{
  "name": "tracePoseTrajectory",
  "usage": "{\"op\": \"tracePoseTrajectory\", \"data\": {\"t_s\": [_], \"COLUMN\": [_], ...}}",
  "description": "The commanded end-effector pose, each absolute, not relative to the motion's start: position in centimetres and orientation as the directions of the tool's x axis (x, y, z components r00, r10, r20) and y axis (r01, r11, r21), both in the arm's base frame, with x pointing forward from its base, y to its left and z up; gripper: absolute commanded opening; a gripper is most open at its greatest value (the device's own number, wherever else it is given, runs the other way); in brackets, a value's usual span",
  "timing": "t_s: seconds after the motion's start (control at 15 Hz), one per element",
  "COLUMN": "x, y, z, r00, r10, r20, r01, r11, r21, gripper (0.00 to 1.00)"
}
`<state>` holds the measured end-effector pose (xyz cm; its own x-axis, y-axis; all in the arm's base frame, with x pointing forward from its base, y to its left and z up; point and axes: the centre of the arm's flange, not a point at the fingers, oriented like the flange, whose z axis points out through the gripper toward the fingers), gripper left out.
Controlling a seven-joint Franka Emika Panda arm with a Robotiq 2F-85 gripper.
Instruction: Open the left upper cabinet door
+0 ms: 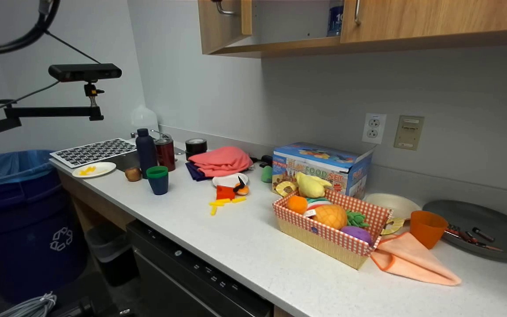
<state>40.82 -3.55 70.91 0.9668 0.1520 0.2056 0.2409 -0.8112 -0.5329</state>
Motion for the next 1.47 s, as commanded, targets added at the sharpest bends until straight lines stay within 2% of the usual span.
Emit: {"op": "tracePoseTrajectory", "data": {"t_s": [0.0,0.33,0.67,0.87,1.13,1.4], "x": [40.5,45.6,53.6,57.5,59.9,60.5], "y": [-5.6,-11.2,-16.2,-18.9,-19.9,-19.8], "z": [67.0,62.9,61.1,60.8,60.3,60.1], "r00": [0.944,0.891,0.822,0.773,0.764,0.773], "r10": [0.312,0.452,0.53,0.548,0.434,0.383], "r20": [0.106,0.046,0.209,0.321,0.478,0.507], "r01": [0.325,0.45,0.542,0.532,0.429,0.442], "r11": [-0.83,-0.863,-0.84,-0.835,-0.894,-0.897], "r21": [-0.453,-0.228,0.0,0.144,0.126,0.004], "gripper": [1.0,1.0,1.0,1.0,1.0,1.0]}}
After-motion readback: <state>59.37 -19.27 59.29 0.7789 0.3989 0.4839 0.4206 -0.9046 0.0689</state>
